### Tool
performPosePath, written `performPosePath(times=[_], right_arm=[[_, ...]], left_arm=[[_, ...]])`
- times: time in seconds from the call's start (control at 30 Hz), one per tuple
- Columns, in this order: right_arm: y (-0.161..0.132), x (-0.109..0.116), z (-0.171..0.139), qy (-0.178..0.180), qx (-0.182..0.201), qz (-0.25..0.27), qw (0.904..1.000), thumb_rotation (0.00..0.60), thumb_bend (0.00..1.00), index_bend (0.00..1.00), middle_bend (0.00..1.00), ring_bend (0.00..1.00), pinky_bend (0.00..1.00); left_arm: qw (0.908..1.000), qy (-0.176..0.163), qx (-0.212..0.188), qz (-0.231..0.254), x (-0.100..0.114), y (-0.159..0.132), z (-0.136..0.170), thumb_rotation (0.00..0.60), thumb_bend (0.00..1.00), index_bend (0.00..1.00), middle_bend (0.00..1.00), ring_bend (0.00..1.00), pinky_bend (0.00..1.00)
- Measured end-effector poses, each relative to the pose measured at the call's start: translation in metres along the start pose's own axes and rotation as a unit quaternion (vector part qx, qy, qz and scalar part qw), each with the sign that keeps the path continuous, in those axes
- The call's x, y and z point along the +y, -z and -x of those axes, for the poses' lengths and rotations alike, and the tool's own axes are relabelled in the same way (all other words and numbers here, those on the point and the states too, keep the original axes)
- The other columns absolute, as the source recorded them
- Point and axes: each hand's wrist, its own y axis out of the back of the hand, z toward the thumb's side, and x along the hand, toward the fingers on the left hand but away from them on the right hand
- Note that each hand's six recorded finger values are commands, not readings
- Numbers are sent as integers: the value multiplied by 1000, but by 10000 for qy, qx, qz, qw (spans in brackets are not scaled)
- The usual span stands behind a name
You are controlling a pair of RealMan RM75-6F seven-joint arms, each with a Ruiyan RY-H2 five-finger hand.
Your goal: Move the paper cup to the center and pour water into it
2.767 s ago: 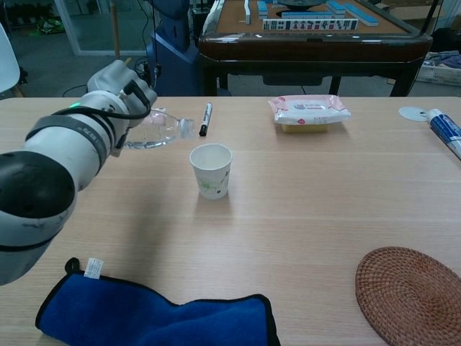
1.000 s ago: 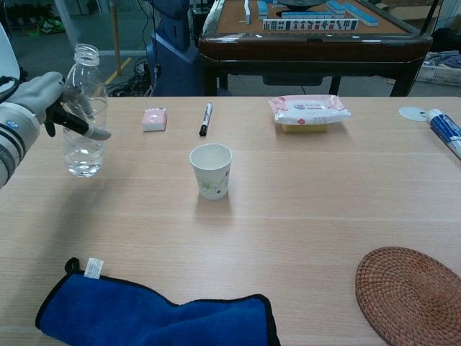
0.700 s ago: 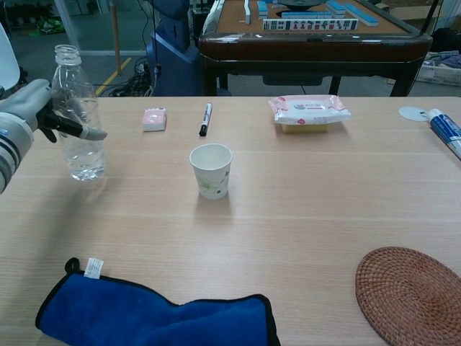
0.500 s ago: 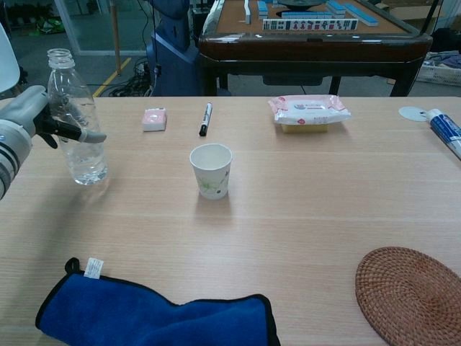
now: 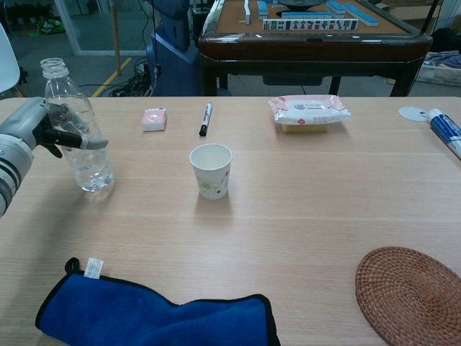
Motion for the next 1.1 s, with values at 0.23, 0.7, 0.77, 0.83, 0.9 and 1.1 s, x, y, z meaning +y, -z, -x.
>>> performPosePath(times=[0.23, 0.7, 0.77, 0.83, 0.9, 1.1], right_arm=[[0, 1, 0, 8, 0, 6, 10000, 600, 0, 179, 156, 82, 321], [1, -1, 1, -18, -16, -3, 10000, 600, 0, 179, 156, 82, 321], [1, -1, 1, -25, -14, -5, 10000, 600, 0, 179, 157, 82, 321], [0, -1, 1, -31, -12, -7, 10000, 600, 0, 179, 156, 82, 321], [0, -1, 1, -28, -10, -7, 10000, 600, 0, 179, 156, 82, 321], [0, -1, 1, -22, -10, -5, 10000, 600, 0, 179, 157, 82, 321]], left_arm=[[9999, 76, -9, 93, -3, 5, 1, 600, 62, 590, 623, 448, 443], [9993, 300, -34, 217, -8, 11, 4, 600, 63, 470, 393, 265, 331], [9992, 340, -29, 215, -8, 12, 4, 600, 63, 449, 356, 232, 311], [9991, 383, -45, 198, -8, 13, 4, 600, 63, 404, 313, 196, 283], [9989, 426, -54, 202, -9, 14, 5, 600, 63, 359, 282, 171, 265], [9983, 514, -43, 256, -8, 15, 6, 600, 62, 216, 225, 126, 231]])
